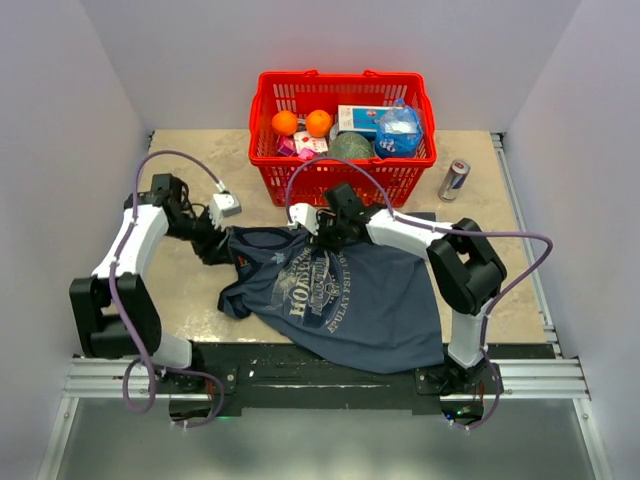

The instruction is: Remove the brooch from the garment

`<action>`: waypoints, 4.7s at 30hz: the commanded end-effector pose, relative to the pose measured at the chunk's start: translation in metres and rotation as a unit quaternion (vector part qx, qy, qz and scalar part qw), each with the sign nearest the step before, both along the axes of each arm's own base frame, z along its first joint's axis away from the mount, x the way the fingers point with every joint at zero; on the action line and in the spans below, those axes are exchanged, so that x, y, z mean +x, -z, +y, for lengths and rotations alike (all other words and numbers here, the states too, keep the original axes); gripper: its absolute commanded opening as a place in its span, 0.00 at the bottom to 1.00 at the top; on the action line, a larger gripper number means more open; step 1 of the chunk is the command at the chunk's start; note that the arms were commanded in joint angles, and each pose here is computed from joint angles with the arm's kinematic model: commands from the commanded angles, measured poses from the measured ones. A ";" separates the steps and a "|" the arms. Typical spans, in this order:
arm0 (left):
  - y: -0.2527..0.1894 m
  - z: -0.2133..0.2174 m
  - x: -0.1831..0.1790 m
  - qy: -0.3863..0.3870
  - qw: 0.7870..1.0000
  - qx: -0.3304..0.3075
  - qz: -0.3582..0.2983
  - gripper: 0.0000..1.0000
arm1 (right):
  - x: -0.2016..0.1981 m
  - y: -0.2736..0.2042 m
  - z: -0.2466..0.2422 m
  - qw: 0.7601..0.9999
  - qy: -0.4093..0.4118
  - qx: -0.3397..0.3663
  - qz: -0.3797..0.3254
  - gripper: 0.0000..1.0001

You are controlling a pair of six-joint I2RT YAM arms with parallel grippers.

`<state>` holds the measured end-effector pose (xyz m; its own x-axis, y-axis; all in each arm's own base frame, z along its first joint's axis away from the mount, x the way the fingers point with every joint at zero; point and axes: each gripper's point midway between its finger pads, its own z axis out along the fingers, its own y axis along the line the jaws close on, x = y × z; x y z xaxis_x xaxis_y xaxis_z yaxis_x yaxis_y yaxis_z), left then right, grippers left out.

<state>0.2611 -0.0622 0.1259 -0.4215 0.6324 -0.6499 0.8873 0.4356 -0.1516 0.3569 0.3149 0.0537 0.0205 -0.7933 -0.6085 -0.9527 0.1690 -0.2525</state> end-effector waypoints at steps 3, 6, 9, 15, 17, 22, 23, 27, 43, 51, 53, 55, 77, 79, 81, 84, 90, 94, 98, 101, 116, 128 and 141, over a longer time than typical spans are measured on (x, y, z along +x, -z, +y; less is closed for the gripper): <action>-0.017 -0.036 0.067 -0.146 0.972 -0.177 0.051 0.70 | 0.008 -0.079 0.019 0.996 0.010 0.078 -0.046 0.52; -0.011 -0.044 0.073 -0.180 0.957 -0.215 0.077 0.71 | 0.009 -0.096 0.033 0.993 0.006 0.108 -0.042 0.54; 0.004 -0.044 0.077 -0.224 0.943 -0.225 0.103 0.72 | 0.008 -0.092 0.044 0.993 -0.001 0.113 -0.033 0.56; 0.023 -0.028 0.082 -0.314 0.926 -0.180 0.105 0.74 | 0.006 -0.066 0.069 0.994 -0.013 0.112 -0.010 0.56; 0.031 -0.031 0.073 -0.317 0.926 -0.169 0.119 0.75 | 0.007 -0.061 0.075 0.993 -0.012 0.113 -0.005 0.56; 0.050 -0.050 0.046 -0.301 0.927 -0.163 0.153 0.83 | 0.009 -0.034 0.082 0.996 -0.017 0.087 -0.007 0.56; 0.050 -0.053 0.046 -0.294 0.930 -0.167 0.141 0.84 | 0.010 -0.032 0.083 0.996 -0.017 0.085 -0.010 0.56; 0.056 -0.071 0.040 -0.275 0.932 -0.172 0.162 0.83 | 0.013 -0.017 0.083 0.997 -0.012 0.073 -0.010 0.56; 0.064 -0.079 0.034 -0.240 0.925 -0.185 0.231 0.00 | -0.015 -0.005 0.054 0.998 0.016 0.054 0.004 0.33; 0.072 -0.059 0.017 -0.287 0.921 -0.169 0.199 0.00 | -0.037 -0.003 0.034 0.999 0.010 0.041 0.018 0.39; 0.072 -0.061 0.020 -0.281 0.922 -0.173 0.201 0.00 | -0.039 -0.013 0.040 0.998 0.004 0.055 0.027 0.42; 0.076 -0.061 0.017 -0.280 0.920 -0.168 0.214 0.01 | -0.032 -0.040 0.053 0.996 0.006 0.085 0.023 0.44; 0.081 -0.058 0.031 -0.315 0.911 -0.172 0.201 0.01 | -0.062 0.028 0.077 0.997 -0.030 0.037 0.065 0.48; 0.081 -0.059 0.029 -0.315 0.912 -0.172 0.200 0.01 | -0.054 0.025 0.078 0.998 -0.025 0.037 0.048 0.49; 0.082 -0.059 0.028 -0.313 0.912 -0.171 0.202 0.01 | -0.043 0.014 0.085 0.998 -0.023 0.047 0.027 0.49; 0.082 -0.059 0.028 -0.312 0.913 -0.170 0.201 0.02 | -0.032 -0.009 0.101 0.996 -0.032 0.077 0.013 0.48; 0.084 -0.058 0.026 -0.313 0.913 -0.168 0.202 0.02 | -0.056 -0.023 0.115 0.987 -0.125 0.088 0.037 0.47; 0.084 -0.058 0.025 -0.313 0.913 -0.168 0.203 0.02 | -0.068 -0.016 0.113 0.983 -0.161 0.072 0.044 0.44; 0.085 -0.058 0.026 -0.312 0.913 -0.165 0.205 0.02 | -0.070 -0.012 0.110 0.980 -0.191 0.053 0.031 0.44; 0.086 -0.058 0.027 -0.311 0.913 -0.164 0.207 0.03 | -0.069 -0.008 0.108 0.977 -0.207 0.036 0.019 0.43; 0.085 -0.061 0.038 -0.302 0.911 -0.167 0.224 0.12 | -0.062 0.001 0.121 0.973 -0.227 0.011 -0.034 0.41; 0.086 -0.061 0.037 -0.302 0.910 -0.167 0.229 0.12 | -0.033 -0.017 0.137 0.981 -0.168 0.044 -0.084 0.24; 0.040 -0.072 0.041 -0.271 0.915 -0.215 0.207 0.52 | -0.024 -0.063 0.141 0.988 -0.016 0.151 -0.040 0.00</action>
<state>0.2916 -0.1278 0.0430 -0.9116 -0.0133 -0.4108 0.3007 0.6598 -0.6886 0.3195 0.4411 0.0547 0.2242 -0.7059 -0.6719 -0.9511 -0.0082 -0.3087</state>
